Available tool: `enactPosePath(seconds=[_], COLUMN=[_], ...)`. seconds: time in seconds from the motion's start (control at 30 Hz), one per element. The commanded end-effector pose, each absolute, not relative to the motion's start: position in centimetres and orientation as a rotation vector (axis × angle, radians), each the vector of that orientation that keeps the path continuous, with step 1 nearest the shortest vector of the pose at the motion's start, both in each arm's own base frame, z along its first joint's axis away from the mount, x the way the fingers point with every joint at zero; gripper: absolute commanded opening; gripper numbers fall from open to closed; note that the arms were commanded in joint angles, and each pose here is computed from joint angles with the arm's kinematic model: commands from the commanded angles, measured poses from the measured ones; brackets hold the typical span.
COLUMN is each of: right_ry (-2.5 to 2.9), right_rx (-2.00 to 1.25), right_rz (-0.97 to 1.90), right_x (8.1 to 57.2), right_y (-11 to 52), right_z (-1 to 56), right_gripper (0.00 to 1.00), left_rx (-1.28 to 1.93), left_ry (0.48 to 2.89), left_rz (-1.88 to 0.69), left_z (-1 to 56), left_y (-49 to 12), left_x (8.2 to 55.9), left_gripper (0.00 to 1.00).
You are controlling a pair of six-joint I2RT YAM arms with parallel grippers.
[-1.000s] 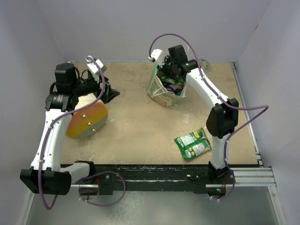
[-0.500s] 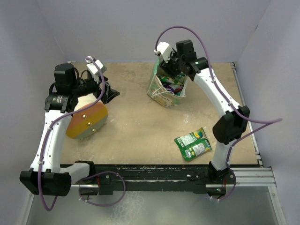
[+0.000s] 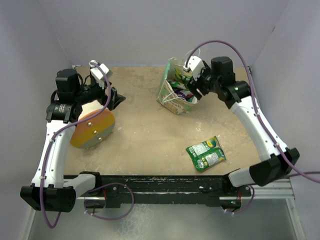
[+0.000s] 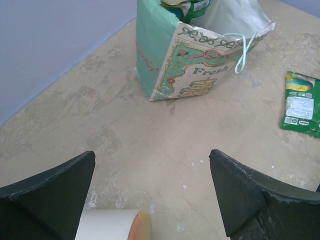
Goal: Place the snacks into the paper bag
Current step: Pick up the snack from the center of the board.
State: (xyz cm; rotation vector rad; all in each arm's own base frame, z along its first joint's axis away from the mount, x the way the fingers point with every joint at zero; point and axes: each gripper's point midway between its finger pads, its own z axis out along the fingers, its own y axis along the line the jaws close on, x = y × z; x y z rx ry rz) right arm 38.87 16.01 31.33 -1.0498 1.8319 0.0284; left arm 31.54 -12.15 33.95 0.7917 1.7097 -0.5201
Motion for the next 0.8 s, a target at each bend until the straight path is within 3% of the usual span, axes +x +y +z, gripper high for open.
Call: enactPosePath(seconds=[0.0, 0.37, 0.77], right_ry=[1.805, 2.047, 2.146], right_rx=[-1.096, -1.384, -1.573], right_rz=[0.094, 0.261, 0.347], right_x=[34.8, 24.3, 20.8], right_y=[14.8, 12.3, 13.3], right_z=[30.9, 18.8, 10.8], right_gripper=[0.74, 0.73, 0.70], left_rx=[0.744, 0.581, 0.597], left_ry=[1.690, 1.749, 1.748], left_rz=[-0.432, -0.295, -0.341], left_z=[34.8, 34.3, 33.3], left_y=[-10.9, -8.1, -8.4], left_x=[32.3, 34.6, 34.4], left_gripper=[0.99, 0.99, 0.99])
